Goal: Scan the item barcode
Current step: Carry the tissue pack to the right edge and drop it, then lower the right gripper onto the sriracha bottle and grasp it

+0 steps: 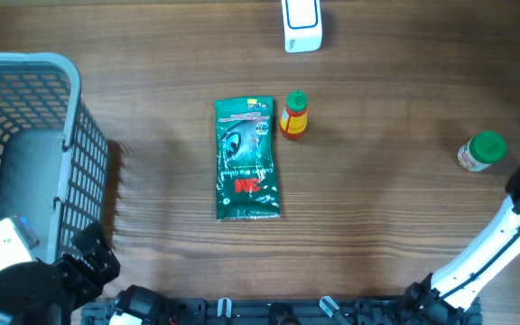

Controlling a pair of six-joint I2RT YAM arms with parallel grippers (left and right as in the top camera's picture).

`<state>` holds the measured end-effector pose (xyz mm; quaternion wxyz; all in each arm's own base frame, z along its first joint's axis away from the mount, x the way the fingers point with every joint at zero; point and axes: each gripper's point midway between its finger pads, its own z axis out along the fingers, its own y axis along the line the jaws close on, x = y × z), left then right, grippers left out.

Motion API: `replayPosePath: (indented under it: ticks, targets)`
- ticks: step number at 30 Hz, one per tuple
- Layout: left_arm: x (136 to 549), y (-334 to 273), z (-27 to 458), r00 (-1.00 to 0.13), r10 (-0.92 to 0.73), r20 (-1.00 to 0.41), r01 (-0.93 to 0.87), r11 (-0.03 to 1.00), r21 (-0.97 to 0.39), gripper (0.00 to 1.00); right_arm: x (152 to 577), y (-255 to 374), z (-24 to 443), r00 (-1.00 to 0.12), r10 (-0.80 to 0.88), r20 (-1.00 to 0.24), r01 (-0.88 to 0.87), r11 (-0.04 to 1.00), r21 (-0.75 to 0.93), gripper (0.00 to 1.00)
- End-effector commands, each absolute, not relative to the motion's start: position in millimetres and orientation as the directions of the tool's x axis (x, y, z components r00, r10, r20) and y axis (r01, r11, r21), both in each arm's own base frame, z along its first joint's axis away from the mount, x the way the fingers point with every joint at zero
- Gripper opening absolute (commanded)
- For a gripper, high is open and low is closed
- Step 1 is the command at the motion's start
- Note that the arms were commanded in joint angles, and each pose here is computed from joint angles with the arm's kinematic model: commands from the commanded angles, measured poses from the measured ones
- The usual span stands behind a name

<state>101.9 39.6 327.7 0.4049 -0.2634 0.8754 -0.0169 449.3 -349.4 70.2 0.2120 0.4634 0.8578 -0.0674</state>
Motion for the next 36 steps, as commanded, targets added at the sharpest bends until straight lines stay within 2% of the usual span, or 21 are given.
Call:
replayPosePath:
  ticks: [1, 6, 9, 12, 14, 15, 18, 21, 26, 31, 36]
  targets:
    - [102, 41, 328, -0.521, -0.488, -0.700, -0.461, 0.851, -0.251, 1.00, 478, -309, 170, -0.460, 0.719, -0.521, 0.699, 0.655, 0.285, 1.00]
    - [102, 41, 328, -0.521, -0.488, -0.700, -0.461, 0.851, -0.251, 1.00, 473, -231, 258, -0.465, 0.691, -0.554, 0.615, 0.702, 0.359, 1.00]
    - [102, 41, 328, -0.521, -0.488, -0.700, -0.461, 0.851, -0.251, 1.00, 461, -170, 285, -0.438, 0.766, -0.471, 0.632, 0.635, 0.445, 0.99]
    - [102, 41, 328, -0.521, -0.488, -0.700, -0.461, 0.851, -0.251, 1.00, 440, -98, 281, -0.415, 0.890, -0.191, 0.712, 0.448, 0.540, 1.00]
    - [102, 41, 328, -0.521, -0.488, -0.700, -0.461, 0.851, -0.251, 1.00, 424, -41, 275, -0.476, 0.879, 0.034, 0.738, 0.378, 0.558, 1.00]
    - [102, 41, 328, -0.521, -0.488, -0.700, -0.461, 0.851, -0.251, 1.00, 422, -17, 274, -0.526, 0.847, 0.081, 0.724, 0.395, 0.566, 1.00]
    - [102, 41, 328, -0.521, -0.488, -0.700, -0.461, 0.851, -0.251, 1.00, 409, 37, 261, -0.626, 0.772, 0.111, 0.706, 0.500, 0.502, 1.00]
    - [102, 41, 328, -0.521, -0.488, -0.700, -0.461, 0.851, -0.251, 1.00, 393, 86, 246, -0.643, 0.741, 0.191, 0.737, 0.532, 0.418, 1.00]
    - [102, 41, 328, -0.521, -0.488, -0.700, -0.461, 0.851, -0.251, 1.00, 397, 143, 216, -0.664, 0.721, 0.199, 0.735, 0.580, 0.350, 1.00]
    - [102, 41, 328, -0.521, -0.488, -0.701, -0.460, 0.852, -0.250, 1.00, 397, 186, 182, -0.718, 0.607, 0.341, 0.696, 0.626, 0.350, 1.00]
    - [102, 41, 328, -0.521, -0.488, -0.700, -0.461, 0.851, -0.251, 1.00, 408, 207, 164, -0.723, 0.619, 0.308, 0.691, 0.634, 0.348, 1.00]
